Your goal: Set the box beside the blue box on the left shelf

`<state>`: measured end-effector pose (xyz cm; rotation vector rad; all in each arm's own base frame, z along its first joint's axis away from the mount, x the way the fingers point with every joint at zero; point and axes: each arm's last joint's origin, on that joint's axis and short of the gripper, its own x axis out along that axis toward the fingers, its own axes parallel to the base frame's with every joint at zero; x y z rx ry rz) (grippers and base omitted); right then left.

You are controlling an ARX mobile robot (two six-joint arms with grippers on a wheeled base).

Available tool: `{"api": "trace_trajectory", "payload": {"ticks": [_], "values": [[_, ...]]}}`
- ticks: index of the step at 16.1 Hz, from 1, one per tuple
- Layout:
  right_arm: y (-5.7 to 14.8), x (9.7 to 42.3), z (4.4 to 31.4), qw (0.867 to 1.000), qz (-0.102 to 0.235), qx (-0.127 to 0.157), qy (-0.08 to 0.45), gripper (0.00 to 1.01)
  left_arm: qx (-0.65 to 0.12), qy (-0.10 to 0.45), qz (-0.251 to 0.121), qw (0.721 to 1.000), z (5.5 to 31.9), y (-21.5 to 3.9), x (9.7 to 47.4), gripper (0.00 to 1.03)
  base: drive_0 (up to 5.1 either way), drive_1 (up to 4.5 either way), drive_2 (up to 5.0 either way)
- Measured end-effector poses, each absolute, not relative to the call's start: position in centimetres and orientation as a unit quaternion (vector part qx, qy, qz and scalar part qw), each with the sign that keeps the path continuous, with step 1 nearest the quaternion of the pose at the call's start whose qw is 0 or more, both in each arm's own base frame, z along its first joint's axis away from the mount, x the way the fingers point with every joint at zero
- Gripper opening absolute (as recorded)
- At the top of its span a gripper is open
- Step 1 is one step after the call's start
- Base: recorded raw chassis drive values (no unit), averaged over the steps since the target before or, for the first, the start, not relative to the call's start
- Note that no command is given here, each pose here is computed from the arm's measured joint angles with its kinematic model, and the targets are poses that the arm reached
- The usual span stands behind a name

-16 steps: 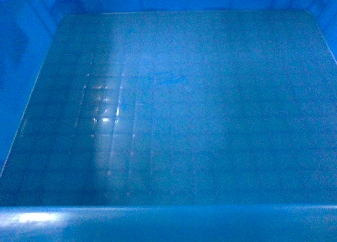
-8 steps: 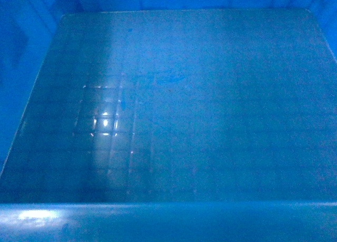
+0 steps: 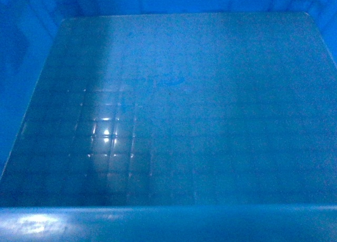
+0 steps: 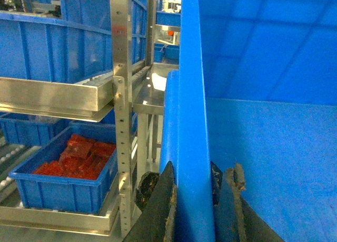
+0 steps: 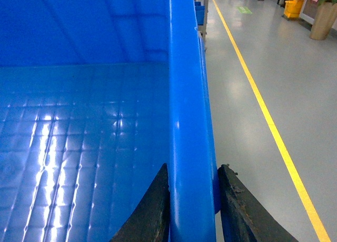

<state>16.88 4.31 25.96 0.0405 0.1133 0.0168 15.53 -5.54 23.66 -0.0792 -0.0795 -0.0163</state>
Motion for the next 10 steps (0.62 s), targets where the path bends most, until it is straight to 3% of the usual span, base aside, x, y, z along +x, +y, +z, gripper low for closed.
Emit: {"api": "trace_trajectory", "payload": {"ticks": [1, 10], "values": [[4.28, 16.87, 26.03, 0.998, 0.006, 0.02, 0.054, 0.2, -0.041, -0.041, -0.01, 0.998, 23.68, -5.56, 15.55, 0.1, 0.0, 0.0, 0.0], [4.29, 16.87, 26.02, 0.998, 0.007, 0.02, 0.054, 0.2, -0.041, -0.043, -0.01, 0.998, 23.72, -5.54, 15.53, 0.1, -4.9, 1.42, 3.4]]}}
